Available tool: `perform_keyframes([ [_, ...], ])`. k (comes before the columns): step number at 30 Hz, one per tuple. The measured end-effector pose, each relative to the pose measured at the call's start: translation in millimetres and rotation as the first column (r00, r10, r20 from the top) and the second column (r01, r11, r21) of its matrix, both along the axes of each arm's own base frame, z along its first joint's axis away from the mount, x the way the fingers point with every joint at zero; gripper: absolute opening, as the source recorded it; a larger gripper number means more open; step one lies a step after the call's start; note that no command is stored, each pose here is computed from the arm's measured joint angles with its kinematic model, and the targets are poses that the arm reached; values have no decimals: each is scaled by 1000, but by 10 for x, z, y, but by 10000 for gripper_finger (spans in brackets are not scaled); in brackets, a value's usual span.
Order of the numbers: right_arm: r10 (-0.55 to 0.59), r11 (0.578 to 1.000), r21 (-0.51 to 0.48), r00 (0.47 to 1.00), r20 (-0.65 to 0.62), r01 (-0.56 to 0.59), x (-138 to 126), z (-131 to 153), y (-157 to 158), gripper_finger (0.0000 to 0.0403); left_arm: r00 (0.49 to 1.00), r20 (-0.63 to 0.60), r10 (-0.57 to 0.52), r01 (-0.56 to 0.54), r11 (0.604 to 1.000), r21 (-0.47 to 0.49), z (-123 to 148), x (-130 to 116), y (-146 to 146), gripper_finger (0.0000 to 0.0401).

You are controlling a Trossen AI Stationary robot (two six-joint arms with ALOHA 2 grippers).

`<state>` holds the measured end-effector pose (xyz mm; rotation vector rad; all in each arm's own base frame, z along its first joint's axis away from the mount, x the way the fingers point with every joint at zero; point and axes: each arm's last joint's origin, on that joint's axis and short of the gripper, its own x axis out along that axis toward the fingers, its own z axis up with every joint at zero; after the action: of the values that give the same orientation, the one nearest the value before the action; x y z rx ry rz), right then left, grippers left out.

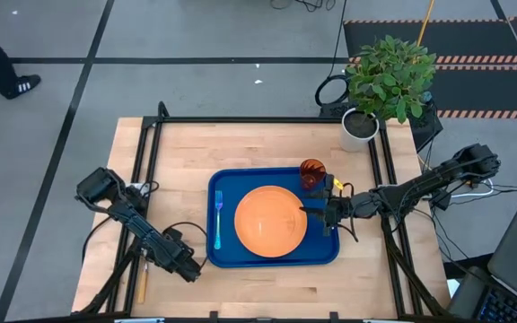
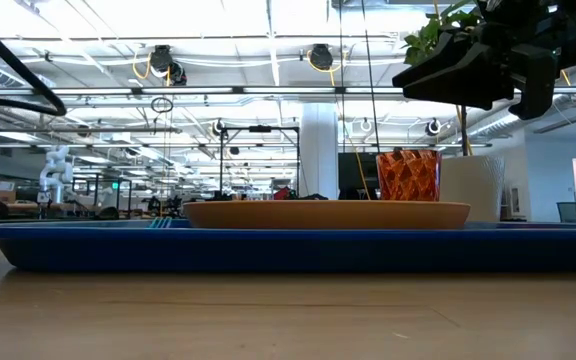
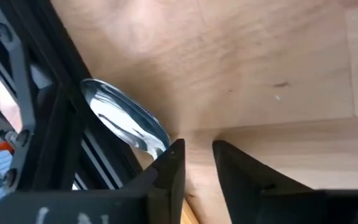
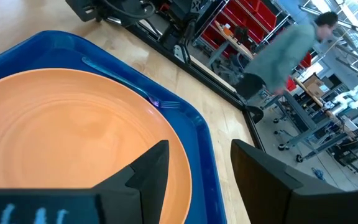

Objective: Pick and place plate/cup/fork/spoon on tray
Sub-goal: Put the orange fork to the right of the blue fork on the blue tray

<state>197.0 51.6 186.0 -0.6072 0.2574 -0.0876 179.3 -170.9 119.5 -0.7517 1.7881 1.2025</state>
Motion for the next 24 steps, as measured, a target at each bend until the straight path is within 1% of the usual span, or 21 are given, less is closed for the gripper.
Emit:
perform_keyframes([
  [4,0,1000,0,1000,0,0,0,0,0,169,1000,-5,14,-14,1000,25,2,-9,11,127],
  [10,1,1000,1,1000,0,-1,0,0,0,169,1000,-10,-19,20,996,91,13,-70,10,158],
  [12,1,1000,1,1000,0,-1,0,0,0,169,1000,-15,-26,27,993,118,11,-92,24,165],
  [16,2,1000,1,1000,0,-2,0,0,0,169,999,-17,-35,37,989,140,-13,-143,43,174],
  [20,2,1000,1,1000,0,-2,0,0,0,169,998,-30,-48,52,986,160,-22,-193,43,175],
  [24,2,1000,1,1000,-1,-2,0,-1,1,169,996,-57,-65,75,974,213,-25,-258,58,175],
])
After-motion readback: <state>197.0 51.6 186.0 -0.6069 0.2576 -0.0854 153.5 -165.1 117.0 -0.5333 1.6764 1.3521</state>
